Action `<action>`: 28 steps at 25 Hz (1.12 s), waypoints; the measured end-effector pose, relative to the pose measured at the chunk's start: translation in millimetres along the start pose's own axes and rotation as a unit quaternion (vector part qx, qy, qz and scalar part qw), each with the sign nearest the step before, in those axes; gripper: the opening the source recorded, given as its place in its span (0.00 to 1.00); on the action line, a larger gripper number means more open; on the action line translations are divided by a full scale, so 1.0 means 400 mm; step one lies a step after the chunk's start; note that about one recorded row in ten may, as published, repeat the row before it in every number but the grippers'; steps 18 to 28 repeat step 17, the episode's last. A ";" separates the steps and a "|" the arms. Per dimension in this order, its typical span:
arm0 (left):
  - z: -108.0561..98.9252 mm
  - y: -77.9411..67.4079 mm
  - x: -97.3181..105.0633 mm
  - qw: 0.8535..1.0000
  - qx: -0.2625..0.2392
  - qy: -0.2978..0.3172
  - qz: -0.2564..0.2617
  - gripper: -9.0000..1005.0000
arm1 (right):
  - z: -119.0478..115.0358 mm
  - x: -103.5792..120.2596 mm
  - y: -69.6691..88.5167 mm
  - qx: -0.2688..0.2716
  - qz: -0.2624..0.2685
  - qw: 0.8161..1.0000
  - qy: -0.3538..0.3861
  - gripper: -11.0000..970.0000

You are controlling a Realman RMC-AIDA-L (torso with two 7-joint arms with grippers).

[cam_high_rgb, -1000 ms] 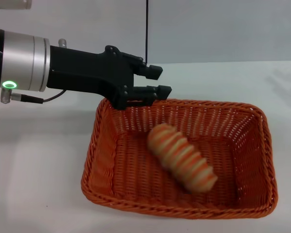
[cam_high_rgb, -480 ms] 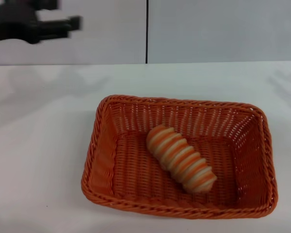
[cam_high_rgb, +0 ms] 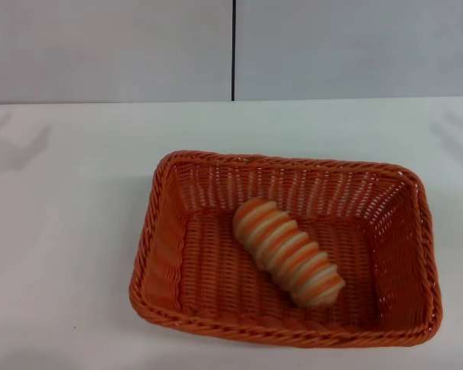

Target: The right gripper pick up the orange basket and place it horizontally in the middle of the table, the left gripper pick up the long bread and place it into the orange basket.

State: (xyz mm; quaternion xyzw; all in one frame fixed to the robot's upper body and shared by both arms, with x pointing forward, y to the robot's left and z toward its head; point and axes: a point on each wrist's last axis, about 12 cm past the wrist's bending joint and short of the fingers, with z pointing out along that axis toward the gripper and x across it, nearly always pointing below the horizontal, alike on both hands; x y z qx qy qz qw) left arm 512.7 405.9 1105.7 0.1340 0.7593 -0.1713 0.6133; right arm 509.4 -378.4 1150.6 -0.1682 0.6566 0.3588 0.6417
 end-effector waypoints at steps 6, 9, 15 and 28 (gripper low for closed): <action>-0.059 -0.003 0.089 0.999 -0.031 -0.002 -0.030 0.81 | -0.006 0.014 0.004 0.010 0.009 1.000 -0.009 0.49; -0.065 -0.006 0.102 0.999 -0.032 0.002 -0.031 0.81 | -0.002 0.019 0.011 0.005 0.012 1.000 -0.012 0.51; -0.079 -0.013 0.126 0.999 -0.036 0.007 -0.037 0.81 | 0.004 0.025 0.018 -0.001 0.017 1.000 -0.016 0.57; -0.080 -0.016 0.133 0.998 -0.036 0.007 -0.041 0.81 | 0.005 0.024 0.021 -0.006 0.017 1.000 -0.017 0.57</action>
